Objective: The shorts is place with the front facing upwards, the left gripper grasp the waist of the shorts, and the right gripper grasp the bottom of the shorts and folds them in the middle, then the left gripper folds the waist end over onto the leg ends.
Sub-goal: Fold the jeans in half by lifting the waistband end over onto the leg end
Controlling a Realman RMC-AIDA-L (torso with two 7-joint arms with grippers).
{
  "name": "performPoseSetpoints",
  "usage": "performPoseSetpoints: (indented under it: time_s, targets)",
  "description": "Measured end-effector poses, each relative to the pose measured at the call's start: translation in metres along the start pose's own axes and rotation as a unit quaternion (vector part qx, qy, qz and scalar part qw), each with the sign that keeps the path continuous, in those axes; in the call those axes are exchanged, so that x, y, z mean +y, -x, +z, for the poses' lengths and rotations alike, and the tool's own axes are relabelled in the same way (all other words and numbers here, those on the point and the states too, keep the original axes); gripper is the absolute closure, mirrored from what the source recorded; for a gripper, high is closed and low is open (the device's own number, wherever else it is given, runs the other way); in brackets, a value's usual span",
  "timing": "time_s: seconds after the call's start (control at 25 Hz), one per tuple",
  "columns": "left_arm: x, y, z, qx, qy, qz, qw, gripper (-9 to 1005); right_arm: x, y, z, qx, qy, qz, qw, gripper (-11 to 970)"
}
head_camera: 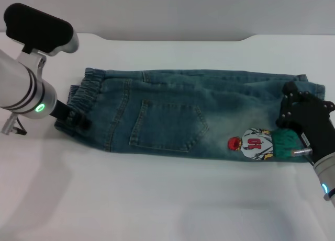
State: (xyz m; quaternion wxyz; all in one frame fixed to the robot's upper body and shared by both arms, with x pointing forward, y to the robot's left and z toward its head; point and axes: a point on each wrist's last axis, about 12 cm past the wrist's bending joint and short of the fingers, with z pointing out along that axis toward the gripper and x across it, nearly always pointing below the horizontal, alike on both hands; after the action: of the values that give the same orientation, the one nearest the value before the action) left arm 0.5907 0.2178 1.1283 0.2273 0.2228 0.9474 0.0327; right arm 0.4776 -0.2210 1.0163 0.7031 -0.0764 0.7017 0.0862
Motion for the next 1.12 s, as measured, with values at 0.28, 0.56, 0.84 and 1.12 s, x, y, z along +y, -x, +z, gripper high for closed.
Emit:
performPoseSetpoints:
  time_s: [0.28,0.56,0.84,1.12]
  targets:
    - [0.005,-0.001,-0.006,-0.011,0.002,-0.003,1.000,351,0.000,0.004,0.001,-0.007,-0.003,0.006,1.000,961]
    - [0.004,-0.003,-0.008,-0.011,0.000,0.002,1.000,454,0.001,0.005,0.001,-0.010,-0.004,0.008,1.000,961]
    - [0.005,-0.004,-0.017,-0.027,0.000,-0.004,1.000,505,-0.001,0.006,0.001,-0.014,-0.006,0.007,1.000,961]
    - [0.002,-0.004,-0.022,-0.033,-0.002,-0.003,0.999,541,-0.002,0.005,-0.001,-0.013,-0.008,0.006,1.000,961]
